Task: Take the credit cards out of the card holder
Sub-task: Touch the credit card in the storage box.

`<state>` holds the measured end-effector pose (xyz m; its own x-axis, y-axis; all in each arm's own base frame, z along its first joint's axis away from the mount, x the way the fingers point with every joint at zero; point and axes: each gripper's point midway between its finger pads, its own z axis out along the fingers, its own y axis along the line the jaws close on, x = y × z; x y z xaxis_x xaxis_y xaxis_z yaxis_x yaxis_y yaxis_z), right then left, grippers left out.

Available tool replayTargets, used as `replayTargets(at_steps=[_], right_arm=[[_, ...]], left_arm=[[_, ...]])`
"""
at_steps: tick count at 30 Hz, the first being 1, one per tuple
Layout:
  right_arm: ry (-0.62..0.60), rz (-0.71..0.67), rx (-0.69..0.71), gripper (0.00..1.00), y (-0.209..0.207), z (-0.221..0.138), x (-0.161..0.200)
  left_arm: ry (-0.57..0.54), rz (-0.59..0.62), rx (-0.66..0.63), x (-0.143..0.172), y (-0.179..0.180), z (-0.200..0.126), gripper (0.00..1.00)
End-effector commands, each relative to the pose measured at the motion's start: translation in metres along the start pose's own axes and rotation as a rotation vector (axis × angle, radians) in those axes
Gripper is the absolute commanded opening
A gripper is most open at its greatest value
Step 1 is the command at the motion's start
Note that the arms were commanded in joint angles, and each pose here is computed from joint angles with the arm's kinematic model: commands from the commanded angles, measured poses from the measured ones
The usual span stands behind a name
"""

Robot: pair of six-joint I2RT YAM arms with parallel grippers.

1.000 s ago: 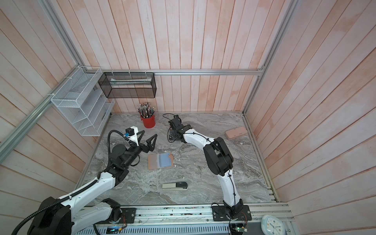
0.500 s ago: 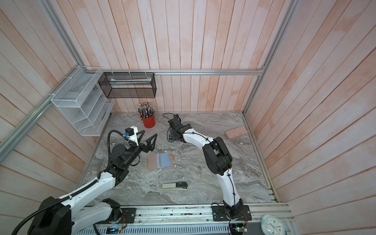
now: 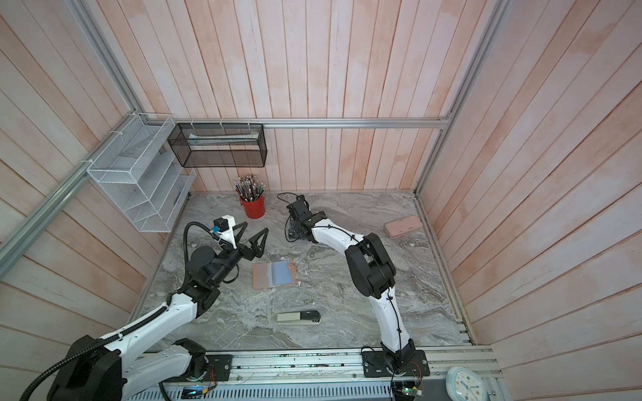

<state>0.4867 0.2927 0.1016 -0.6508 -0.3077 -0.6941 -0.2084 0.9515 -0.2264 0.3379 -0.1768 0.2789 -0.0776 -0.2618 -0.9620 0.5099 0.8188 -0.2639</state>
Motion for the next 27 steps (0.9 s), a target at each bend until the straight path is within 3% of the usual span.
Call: replayTargets(at_steps=[1,27], right_arm=[[-0.012,0.016,-0.006,0.98,-0.004,-0.009,-0.009],[-0.066,0.068,-0.069,0.98,-0.017,-0.065,-0.025]], left_arm=[[-0.008,-0.009,0.018,0.0,-0.002,-0.001,1.0],[0.017,-0.031,-0.013,-0.004,0.001,-0.002,1.0]])
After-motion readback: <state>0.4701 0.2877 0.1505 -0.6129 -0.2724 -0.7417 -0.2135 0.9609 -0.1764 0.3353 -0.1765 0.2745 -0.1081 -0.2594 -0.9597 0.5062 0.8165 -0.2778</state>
